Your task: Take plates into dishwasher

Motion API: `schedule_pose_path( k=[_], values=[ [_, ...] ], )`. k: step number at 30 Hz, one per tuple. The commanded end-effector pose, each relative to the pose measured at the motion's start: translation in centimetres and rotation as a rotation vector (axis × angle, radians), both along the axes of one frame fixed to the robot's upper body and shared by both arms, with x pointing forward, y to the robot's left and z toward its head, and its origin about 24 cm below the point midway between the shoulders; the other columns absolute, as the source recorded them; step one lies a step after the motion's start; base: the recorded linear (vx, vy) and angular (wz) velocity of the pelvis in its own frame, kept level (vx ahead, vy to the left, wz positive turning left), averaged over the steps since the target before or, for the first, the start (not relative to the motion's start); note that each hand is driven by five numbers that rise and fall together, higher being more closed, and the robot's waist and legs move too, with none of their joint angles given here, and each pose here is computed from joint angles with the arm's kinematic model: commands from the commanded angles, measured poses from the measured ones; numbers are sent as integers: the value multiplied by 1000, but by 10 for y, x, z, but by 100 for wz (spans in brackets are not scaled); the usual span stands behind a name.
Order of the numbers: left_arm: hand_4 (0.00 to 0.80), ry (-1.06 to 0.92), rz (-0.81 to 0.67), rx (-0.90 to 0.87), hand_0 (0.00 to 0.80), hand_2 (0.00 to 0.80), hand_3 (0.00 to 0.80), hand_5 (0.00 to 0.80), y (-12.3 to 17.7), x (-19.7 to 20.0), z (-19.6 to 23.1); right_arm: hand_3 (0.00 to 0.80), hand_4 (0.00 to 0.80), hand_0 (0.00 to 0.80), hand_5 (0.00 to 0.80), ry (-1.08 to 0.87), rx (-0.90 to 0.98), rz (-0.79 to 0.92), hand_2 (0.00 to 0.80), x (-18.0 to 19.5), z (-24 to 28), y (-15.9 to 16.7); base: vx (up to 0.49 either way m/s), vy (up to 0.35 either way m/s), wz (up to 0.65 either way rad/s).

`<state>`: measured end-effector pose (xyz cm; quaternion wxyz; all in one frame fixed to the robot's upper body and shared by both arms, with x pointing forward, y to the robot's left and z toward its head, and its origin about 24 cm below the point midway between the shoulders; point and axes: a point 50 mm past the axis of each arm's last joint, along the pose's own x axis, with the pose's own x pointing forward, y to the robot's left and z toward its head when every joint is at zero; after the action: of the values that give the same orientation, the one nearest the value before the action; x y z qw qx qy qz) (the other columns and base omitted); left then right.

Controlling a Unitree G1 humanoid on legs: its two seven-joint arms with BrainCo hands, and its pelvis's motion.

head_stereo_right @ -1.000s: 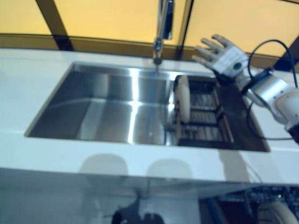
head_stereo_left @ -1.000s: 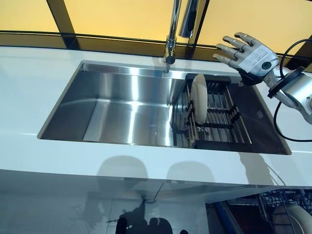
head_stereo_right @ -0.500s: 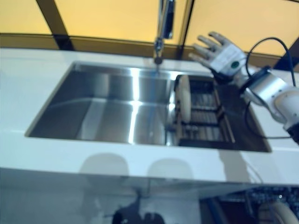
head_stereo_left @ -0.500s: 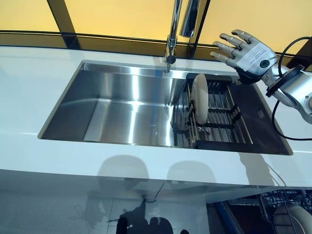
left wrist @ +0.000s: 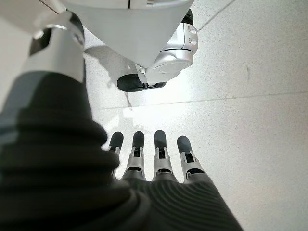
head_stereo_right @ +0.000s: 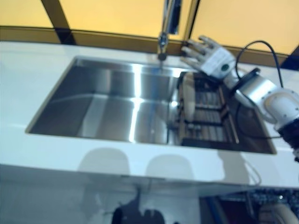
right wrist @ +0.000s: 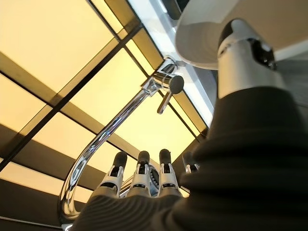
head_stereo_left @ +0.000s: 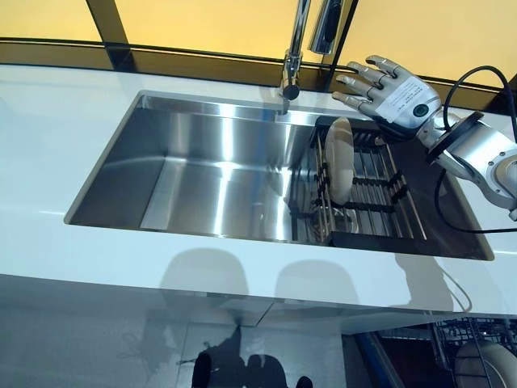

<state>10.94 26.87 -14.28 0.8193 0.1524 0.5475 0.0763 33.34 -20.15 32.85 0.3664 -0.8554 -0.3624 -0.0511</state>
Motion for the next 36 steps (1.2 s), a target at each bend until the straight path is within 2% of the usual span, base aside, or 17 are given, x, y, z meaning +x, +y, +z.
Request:
schedule_pose_path(
  k=[1, 9, 20, 29, 36],
  values=[
    [0, -25, -30, 12, 0, 0, 0, 0, 1, 16, 4, 0, 0, 0, 0, -11, 41, 57, 0, -6, 17, 8, -2, -6, 3],
    [0, -39, -29, 0, 0, 0, 0, 0, 0, 17, 4, 0, 0, 0, 0, 80, 165, 115, 0, -1, 7, 5, 4, -3, 2],
    [0, -56, -24, -4, 0, 0, 0, 0, 1, 18, 5, 0, 0, 0, 0, 112, 44, 78, 0, 1, -5, 5, 0, 0, 0],
    [0, -57, -23, 2, 0, 0, 0, 0, 5, 17, 6, 0, 0, 0, 0, 147, 31, -3, 0, 4, -10, -6, 0, 0, 0],
    [0, -52, -14, 2, 0, 0, 0, 0, 7, 12, 5, 0, 0, 0, 0, 276, 120, -147, 0, 8, -20, -29, 0, 0, 0]
  ],
)
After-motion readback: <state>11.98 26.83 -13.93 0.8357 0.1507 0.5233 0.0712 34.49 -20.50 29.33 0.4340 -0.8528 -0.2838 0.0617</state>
